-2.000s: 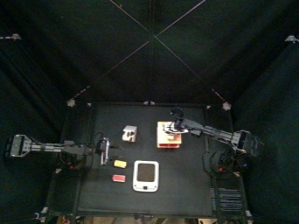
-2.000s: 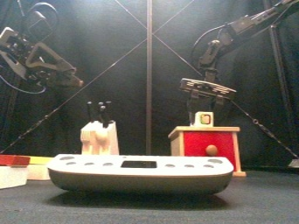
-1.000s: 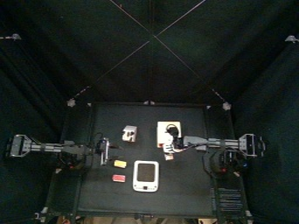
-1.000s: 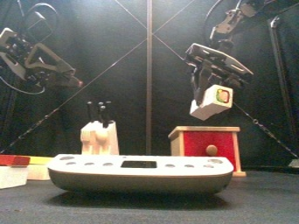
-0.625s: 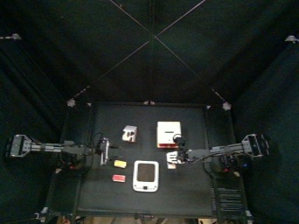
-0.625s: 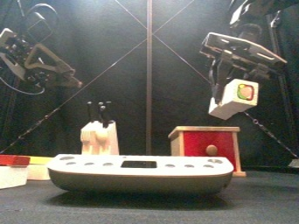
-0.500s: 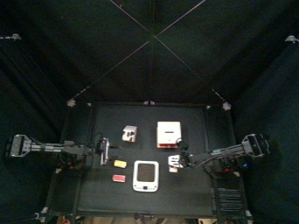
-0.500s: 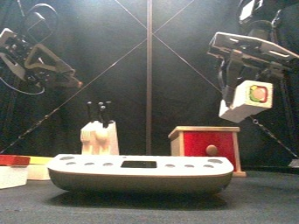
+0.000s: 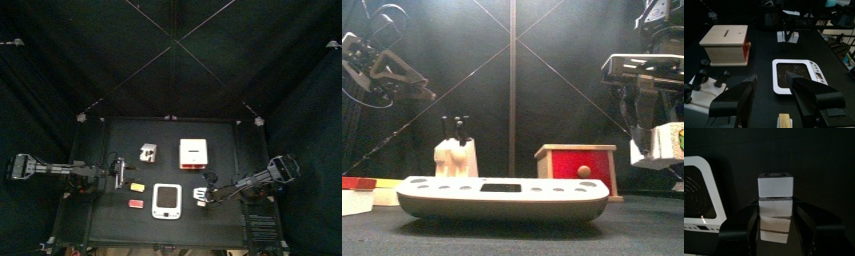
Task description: Put sushi roll right of stove
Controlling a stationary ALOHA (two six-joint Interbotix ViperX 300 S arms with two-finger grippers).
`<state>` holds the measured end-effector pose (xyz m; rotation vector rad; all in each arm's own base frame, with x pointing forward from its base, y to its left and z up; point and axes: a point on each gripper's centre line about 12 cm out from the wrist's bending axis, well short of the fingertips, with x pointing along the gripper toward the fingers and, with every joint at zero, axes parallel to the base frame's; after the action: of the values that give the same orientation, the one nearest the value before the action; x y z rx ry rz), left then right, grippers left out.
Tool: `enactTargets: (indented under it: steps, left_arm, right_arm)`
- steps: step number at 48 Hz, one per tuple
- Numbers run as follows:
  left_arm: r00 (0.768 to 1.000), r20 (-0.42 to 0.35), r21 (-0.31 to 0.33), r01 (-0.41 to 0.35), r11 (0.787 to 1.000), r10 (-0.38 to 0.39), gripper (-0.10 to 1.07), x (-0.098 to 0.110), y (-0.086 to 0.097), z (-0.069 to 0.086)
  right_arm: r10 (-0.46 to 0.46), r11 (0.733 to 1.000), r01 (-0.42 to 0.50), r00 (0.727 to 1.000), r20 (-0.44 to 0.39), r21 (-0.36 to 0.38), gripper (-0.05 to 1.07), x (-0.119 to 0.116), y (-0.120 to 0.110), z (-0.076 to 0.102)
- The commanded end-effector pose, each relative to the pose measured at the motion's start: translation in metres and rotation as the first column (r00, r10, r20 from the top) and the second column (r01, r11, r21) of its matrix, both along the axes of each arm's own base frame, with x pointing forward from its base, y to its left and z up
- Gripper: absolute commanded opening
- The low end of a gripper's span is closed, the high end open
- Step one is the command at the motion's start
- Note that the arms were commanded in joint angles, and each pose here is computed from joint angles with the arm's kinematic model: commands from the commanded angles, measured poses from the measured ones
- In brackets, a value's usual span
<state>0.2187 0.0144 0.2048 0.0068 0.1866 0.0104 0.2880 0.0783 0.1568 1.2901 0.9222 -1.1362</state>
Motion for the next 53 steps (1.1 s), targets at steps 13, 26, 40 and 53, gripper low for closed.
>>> enactTargets:
  steps: [13,26,40,53]
  left_arm:
    - [1.0,0.014,0.001,-0.002,1.0,0.002,0.86,0.002,0.001,0.004]
    - [1.0,0.011,0.002,-0.002,1.0,0.002,0.86,0.002,0.001,0.003]
    - [1.0,0.012,0.003,-0.002,1.0,0.002,0.86,0.002,0.001,0.004]
    - [1.0,0.012,0.003,-0.002,1.0,0.002,0.86,0.002,0.001,0.004]
  right_arm:
    - [0.008,1.0,-0.008,1.0,-0.026,-0.005,0.54,0.016,0.008,-0.016]
    - [0.034,0.999,-0.034,0.999,0.005,0.011,0.54,0.023,0.015,-0.023]
    - [0.049,0.999,-0.049,0.998,0.034,0.019,0.55,0.027,0.015,-0.027]
    - [0.059,0.998,-0.059,0.998,0.034,0.006,0.63,0.027,0.013,-0.028]
